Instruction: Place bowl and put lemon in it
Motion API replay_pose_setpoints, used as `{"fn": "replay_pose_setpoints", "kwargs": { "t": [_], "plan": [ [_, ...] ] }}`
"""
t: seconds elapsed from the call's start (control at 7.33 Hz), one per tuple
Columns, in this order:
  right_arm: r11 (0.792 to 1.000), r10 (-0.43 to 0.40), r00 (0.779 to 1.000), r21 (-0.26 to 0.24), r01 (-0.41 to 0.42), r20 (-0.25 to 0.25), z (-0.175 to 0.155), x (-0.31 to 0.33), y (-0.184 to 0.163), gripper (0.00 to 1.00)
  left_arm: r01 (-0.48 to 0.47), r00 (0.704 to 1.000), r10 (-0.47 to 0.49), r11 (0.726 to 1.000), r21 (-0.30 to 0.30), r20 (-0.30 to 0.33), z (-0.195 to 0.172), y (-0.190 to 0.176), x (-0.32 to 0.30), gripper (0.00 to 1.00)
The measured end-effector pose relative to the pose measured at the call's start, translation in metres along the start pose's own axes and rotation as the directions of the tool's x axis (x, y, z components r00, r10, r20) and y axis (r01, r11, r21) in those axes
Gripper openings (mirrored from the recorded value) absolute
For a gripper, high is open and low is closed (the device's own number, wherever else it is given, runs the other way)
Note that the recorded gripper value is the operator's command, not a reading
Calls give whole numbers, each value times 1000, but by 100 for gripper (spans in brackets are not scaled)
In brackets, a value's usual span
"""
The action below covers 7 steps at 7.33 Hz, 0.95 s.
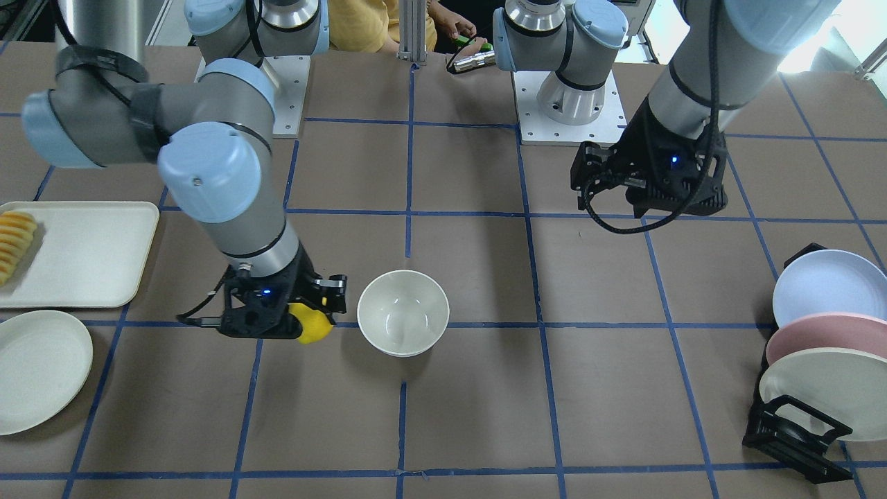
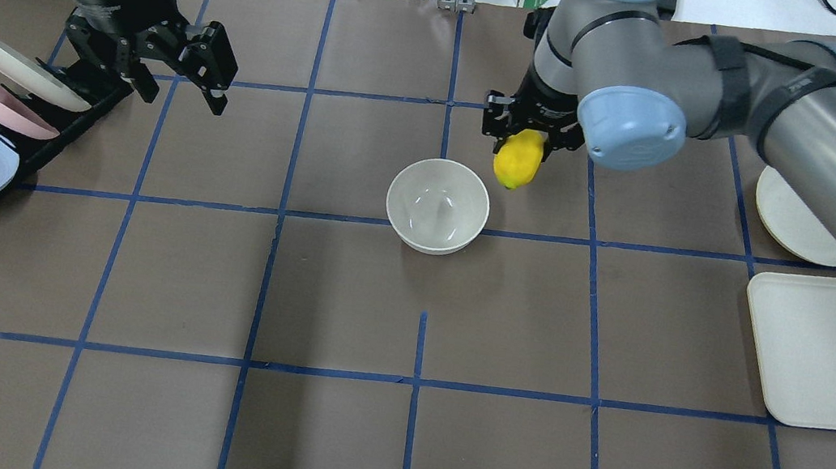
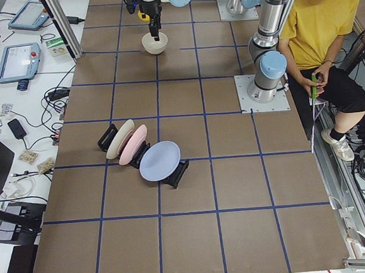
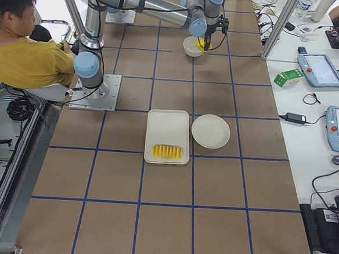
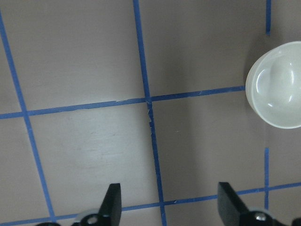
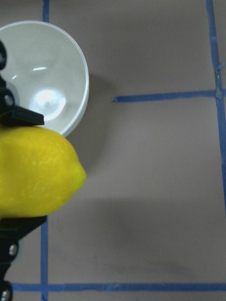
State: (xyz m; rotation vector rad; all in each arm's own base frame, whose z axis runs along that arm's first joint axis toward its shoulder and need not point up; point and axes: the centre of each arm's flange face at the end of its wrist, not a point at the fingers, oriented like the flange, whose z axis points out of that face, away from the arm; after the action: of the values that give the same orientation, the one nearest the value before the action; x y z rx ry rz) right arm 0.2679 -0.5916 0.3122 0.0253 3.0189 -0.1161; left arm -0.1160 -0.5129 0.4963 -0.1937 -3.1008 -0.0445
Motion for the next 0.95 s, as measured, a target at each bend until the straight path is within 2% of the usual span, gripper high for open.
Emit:
{"fn": "replay_pose_setpoints", "kwargs": {
  "t": [0.27, 0.95],
  "plan": [
    [1000, -7, 1000, 5, 7, 11, 24, -45, 15, 0, -11, 1000, 10, 999, 46, 15, -10, 12, 20, 100],
    [997, 8, 1000, -71, -8, -6, 76, -73, 33, 0, -2, 1000, 2, 999, 45, 6, -10, 18, 22, 100]
  ]
}}
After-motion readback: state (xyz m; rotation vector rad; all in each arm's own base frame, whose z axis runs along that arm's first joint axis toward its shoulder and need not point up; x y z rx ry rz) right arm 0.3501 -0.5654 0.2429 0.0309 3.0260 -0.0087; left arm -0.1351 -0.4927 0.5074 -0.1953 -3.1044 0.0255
